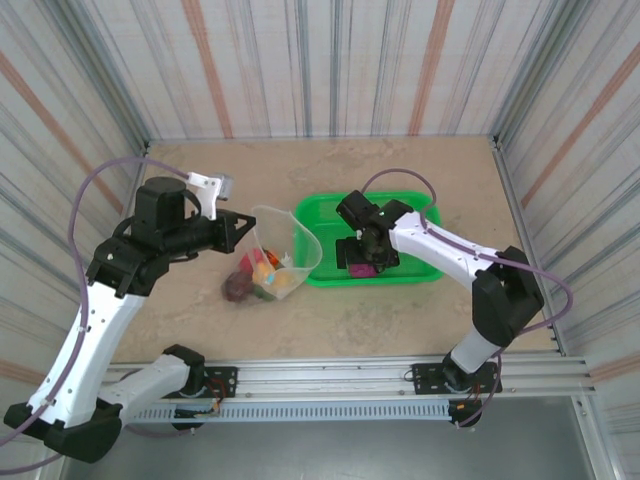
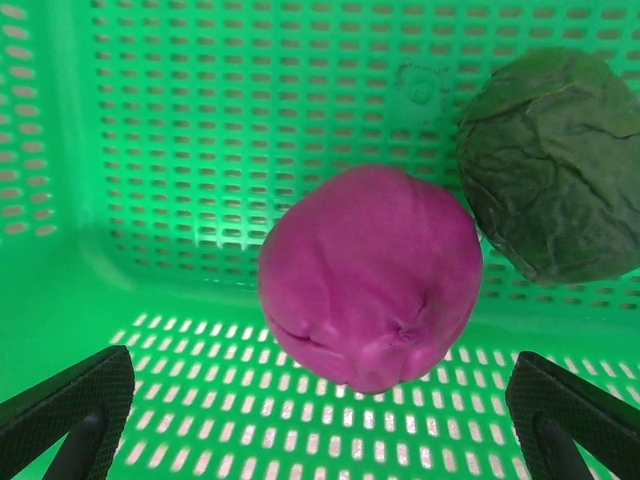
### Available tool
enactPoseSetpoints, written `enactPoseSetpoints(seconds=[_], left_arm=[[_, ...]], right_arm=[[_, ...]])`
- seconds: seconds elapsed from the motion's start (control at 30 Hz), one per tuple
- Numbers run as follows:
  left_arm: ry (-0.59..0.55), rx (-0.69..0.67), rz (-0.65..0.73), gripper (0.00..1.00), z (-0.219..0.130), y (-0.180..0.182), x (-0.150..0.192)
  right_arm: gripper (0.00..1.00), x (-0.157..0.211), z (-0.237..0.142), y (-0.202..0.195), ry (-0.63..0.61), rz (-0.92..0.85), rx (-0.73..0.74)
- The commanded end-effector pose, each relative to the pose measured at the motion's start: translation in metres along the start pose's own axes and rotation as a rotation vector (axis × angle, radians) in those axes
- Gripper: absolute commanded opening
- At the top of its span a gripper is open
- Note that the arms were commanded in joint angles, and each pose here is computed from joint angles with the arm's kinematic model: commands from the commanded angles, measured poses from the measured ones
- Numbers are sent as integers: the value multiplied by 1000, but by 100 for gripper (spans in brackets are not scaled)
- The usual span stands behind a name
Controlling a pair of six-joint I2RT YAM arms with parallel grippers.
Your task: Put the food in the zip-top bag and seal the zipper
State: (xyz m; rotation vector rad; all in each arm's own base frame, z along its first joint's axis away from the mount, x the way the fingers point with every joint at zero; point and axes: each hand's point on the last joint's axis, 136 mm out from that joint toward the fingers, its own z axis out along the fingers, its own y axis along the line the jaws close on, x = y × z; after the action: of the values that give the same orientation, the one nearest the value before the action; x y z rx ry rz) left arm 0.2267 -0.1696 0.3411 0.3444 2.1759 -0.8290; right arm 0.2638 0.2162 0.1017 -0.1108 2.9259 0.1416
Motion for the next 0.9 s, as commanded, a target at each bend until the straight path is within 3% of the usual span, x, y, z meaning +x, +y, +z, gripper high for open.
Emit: enactPoseSetpoints(seconds=[0.0, 0.33, 0.47, 0.6, 0.73, 0.87], left_arm=[[-24, 29, 3, 0, -4, -5, -2], [-24, 22, 13, 0, -5, -4, -2], [-17, 21, 12, 0, -3, -3, 0], [-21, 28, 10, 0, -3, -4, -1], [-23, 29, 11, 0, -3, -4, -3], [-22, 25, 14, 0, -4, -4, -3]], right_arm=[[99, -2, 16, -5, 15, 35, 26], [92, -2, 54, -6, 70, 49, 38], [82, -3, 61, -5, 75, 57, 14], [64, -5, 62, -4, 79, 53, 1], [60, -12, 46, 1, 40, 39, -33], [60, -28, 5, 3, -55, 20, -65]])
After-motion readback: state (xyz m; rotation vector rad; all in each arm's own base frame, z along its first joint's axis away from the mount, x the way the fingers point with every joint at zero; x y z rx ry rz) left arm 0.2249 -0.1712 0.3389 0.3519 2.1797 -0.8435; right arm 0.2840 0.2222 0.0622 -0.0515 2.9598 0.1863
